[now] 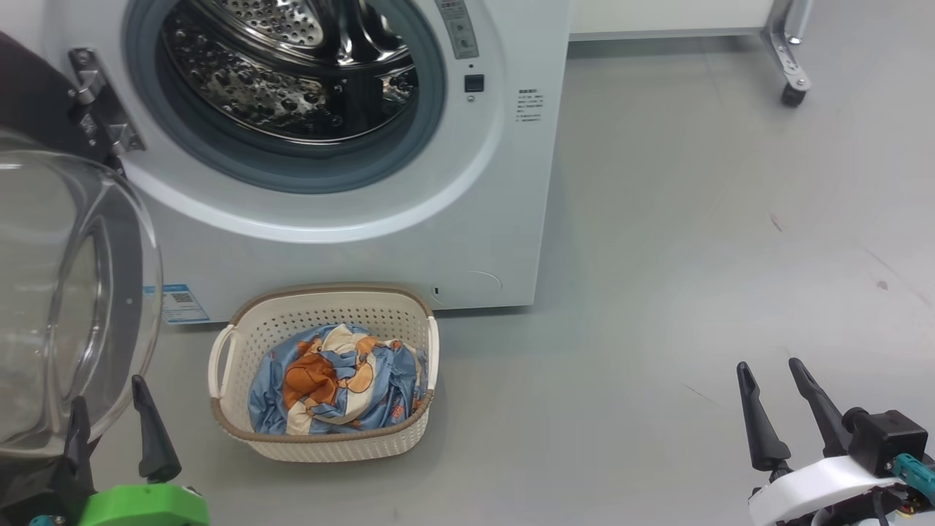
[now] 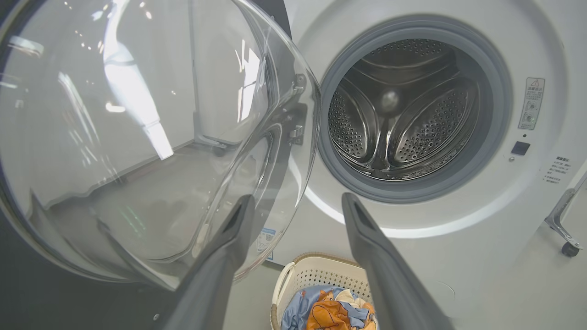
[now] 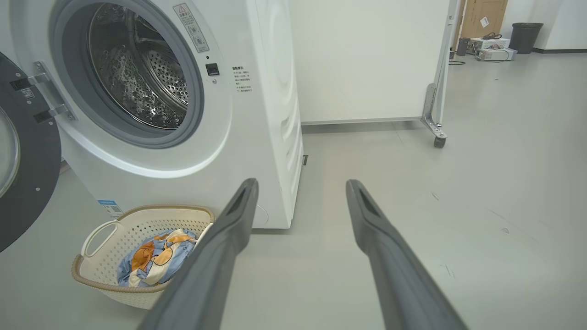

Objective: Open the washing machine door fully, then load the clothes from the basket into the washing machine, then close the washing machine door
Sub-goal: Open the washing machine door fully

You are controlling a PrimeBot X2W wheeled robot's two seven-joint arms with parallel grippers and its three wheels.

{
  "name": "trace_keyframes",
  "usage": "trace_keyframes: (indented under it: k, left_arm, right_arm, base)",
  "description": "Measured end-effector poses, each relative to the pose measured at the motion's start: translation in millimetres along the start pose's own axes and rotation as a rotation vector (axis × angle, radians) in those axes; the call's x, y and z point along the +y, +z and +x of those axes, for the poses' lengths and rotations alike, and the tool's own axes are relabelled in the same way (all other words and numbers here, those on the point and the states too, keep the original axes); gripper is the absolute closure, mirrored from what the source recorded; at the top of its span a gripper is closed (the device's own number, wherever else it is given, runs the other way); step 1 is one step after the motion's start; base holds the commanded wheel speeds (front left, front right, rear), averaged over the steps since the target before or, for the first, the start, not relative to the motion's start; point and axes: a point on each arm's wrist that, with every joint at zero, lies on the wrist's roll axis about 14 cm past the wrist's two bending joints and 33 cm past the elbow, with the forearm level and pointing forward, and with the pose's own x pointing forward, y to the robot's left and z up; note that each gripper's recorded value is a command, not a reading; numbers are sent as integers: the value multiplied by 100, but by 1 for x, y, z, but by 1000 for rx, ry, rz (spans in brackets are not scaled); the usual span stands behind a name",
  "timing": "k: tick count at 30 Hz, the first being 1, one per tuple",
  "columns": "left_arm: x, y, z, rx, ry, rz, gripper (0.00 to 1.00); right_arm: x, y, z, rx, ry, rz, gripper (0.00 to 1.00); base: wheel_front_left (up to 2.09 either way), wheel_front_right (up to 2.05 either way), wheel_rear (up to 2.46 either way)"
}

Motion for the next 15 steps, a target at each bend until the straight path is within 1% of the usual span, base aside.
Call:
trace_keyframes:
  k: [8,15]
  left_arm:
    - [-27,-13,2,36,-79,-10,0]
    - [-31,-25,-10,76,-95,-17,0]
  right_arm:
    - [-18,1,-10,-4,-63,1,0]
    - [-24,6,-17,-21,-85,0,0]
  base:
    - [0,0,0]
    - [0,0,0]
